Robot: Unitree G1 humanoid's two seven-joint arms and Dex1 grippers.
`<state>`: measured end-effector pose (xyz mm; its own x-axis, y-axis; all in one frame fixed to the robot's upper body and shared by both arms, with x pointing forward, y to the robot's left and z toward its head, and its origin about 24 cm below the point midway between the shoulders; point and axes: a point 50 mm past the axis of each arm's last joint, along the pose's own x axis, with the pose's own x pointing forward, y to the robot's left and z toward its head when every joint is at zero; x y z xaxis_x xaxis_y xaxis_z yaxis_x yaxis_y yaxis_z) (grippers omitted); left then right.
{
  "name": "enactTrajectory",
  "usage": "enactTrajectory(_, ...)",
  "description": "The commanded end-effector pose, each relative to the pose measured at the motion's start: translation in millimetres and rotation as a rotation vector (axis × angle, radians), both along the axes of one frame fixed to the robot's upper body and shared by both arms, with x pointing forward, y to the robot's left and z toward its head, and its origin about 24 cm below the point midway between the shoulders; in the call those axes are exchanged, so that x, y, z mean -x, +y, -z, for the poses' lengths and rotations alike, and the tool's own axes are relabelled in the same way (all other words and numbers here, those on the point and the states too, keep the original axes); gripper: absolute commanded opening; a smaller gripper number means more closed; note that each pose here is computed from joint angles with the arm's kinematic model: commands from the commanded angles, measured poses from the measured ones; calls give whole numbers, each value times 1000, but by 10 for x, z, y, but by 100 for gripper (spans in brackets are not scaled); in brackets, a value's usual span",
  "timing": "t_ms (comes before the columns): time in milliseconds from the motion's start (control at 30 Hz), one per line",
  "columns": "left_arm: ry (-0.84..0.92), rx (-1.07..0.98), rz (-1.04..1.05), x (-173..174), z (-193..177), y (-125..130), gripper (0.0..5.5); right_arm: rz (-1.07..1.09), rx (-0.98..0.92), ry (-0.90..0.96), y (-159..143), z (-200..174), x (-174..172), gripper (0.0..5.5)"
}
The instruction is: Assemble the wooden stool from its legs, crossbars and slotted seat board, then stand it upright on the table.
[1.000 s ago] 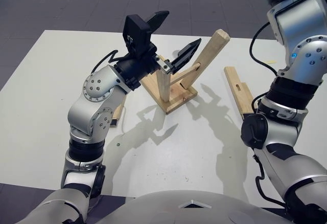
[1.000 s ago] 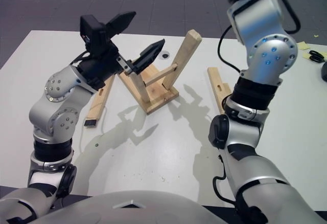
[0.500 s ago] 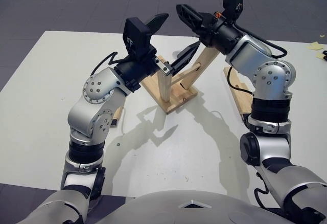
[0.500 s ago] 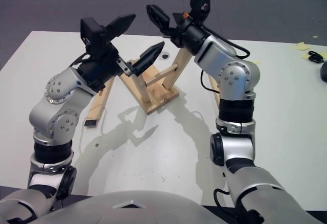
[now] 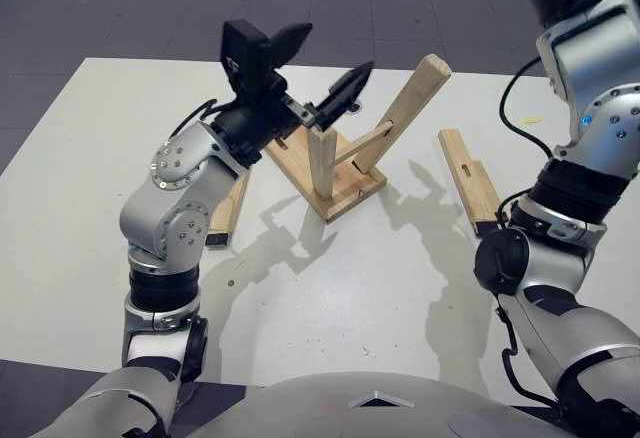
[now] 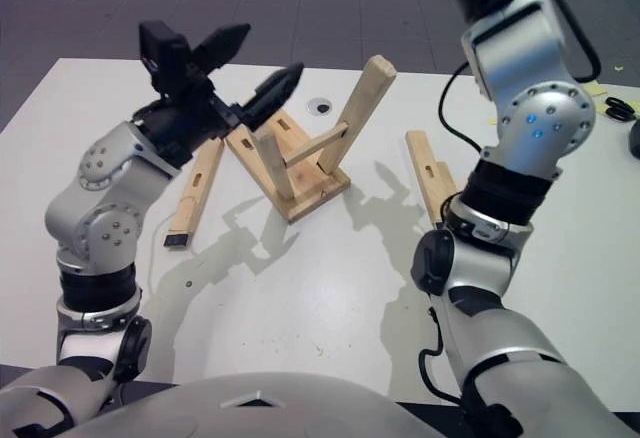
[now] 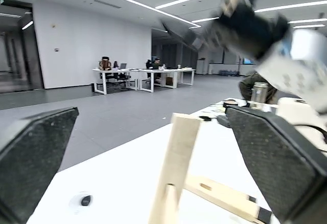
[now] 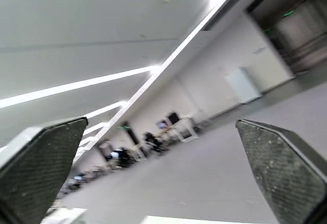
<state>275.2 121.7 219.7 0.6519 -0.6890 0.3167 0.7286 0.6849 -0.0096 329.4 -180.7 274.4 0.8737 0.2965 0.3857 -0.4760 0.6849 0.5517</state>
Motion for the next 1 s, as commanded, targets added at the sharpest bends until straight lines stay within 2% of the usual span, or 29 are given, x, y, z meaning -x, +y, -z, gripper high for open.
enactTrajectory(33, -93, 150, -56, -50, -471, 314, 535, 198, 109, 128, -148, 456, 24, 540)
enactTrajectory(167, -124, 389, -131, -118, -840, 660, 535, 387, 276, 222, -276, 831, 62, 540)
enactTrajectory(233, -86, 368, -171, -192, -794, 722, 535, 360, 328, 244, -194, 946, 113, 540)
enactTrajectory(367, 14, 215, -280, -300, -504, 698, 535, 107, 447, 275, 81, 1120, 292, 540)
enactTrajectory(500, 43, 153, -333, -338, -407, 765, 535, -12, 493, 264, 154, 1081, 455, 540)
enactTrajectory(667, 62, 114, -372, -382, -343, 802, 535, -45, 514, 258, 148, 1002, 527, 540)
enactTrajectory(767, 78, 97, -387, -410, -284, 748, 535, -114, 464, 206, 206, 920, 564, 540)
enactTrajectory(867, 85, 75, -372, -419, -225, 617, 535, -173, 323, 139, 221, 768, 587, 540)
enactTrajectory(933, 77, 55, -372, -414, -208, 568, 535, -200, 330, 130, 236, 729, 590, 540)
enactTrajectory(1000, 71, 50, -374, -412, -216, 561, 535, -150, 423, 133, 194, 731, 564, 540)
